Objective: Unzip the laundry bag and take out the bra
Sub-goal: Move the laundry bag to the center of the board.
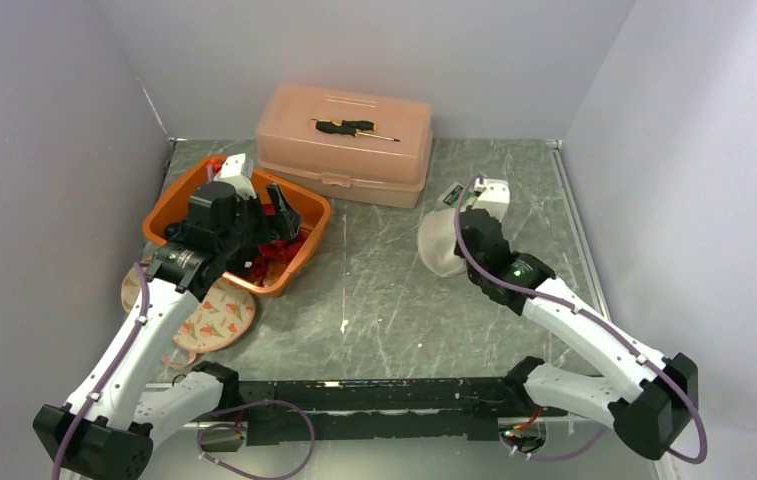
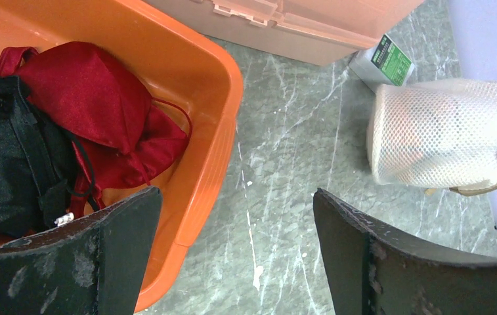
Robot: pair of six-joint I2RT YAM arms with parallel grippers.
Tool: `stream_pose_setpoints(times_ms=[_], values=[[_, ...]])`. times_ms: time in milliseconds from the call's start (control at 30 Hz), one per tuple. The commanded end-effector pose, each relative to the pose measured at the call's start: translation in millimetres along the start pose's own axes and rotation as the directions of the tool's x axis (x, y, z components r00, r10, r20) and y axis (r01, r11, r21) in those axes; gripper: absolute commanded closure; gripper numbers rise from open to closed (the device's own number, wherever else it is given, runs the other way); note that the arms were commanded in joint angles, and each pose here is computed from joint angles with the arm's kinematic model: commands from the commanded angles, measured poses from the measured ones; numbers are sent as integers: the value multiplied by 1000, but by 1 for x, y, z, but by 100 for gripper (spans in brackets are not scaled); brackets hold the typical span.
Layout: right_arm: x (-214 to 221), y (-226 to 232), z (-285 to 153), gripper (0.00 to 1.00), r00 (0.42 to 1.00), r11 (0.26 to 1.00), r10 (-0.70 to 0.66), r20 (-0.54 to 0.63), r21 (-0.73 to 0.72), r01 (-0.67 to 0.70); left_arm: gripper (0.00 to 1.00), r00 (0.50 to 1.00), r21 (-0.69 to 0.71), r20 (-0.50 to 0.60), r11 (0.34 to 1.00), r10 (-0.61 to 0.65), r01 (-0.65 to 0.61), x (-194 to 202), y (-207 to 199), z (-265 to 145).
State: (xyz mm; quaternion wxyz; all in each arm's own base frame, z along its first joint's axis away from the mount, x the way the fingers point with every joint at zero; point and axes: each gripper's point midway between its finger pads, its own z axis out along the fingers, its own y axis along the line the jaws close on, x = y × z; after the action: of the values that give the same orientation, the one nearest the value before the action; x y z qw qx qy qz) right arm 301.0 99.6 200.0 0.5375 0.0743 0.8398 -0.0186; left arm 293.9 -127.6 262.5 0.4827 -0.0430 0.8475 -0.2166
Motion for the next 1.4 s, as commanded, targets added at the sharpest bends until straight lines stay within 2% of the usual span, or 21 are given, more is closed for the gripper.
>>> stream_pose_setpoints(times_ms=[0,133,300,433,567,733,900,1133,1300,1367], values=[[-21,23,-19,100,991,991,-132,12,-24,132,9,999,24,32,1000,1,-2,-7,-6,-2],[5,56,-29,100,949,949,-304,-82,-111,295,9,999,40,39,999,13,-15,-8,-8,-4],[38,68,-38,100,860,874,-485,-157,-91,477,8,998,113,54,993,40,-46,-9,-19,-5],[55,81,-47,100,811,823,-568,-143,-110,557,8,998,189,31,980,58,-63,-3,-32,-2],[66,101,-53,100,774,781,-622,-115,-163,603,8,998,191,-20,980,53,-48,2,-34,4],[46,119,-66,100,687,687,-725,-43,-108,719,9,998,143,-25,989,52,-48,2,-25,7],[5,103,-81,100,652,652,-758,-10,-22,758,9,998,92,4,994,65,-65,-3,-16,4],[-22,60,-95,100,637,633,-770,-23,89,769,9,998,84,30,994,61,-64,-5,-14,0],[5,62,-85,100,601,598,-798,-46,70,799,9,998,77,14,995,55,-56,-3,-13,2],[23,68,-79,100,607,604,-792,-67,58,794,9,998,75,15,996,53,-54,-3,-13,2]])
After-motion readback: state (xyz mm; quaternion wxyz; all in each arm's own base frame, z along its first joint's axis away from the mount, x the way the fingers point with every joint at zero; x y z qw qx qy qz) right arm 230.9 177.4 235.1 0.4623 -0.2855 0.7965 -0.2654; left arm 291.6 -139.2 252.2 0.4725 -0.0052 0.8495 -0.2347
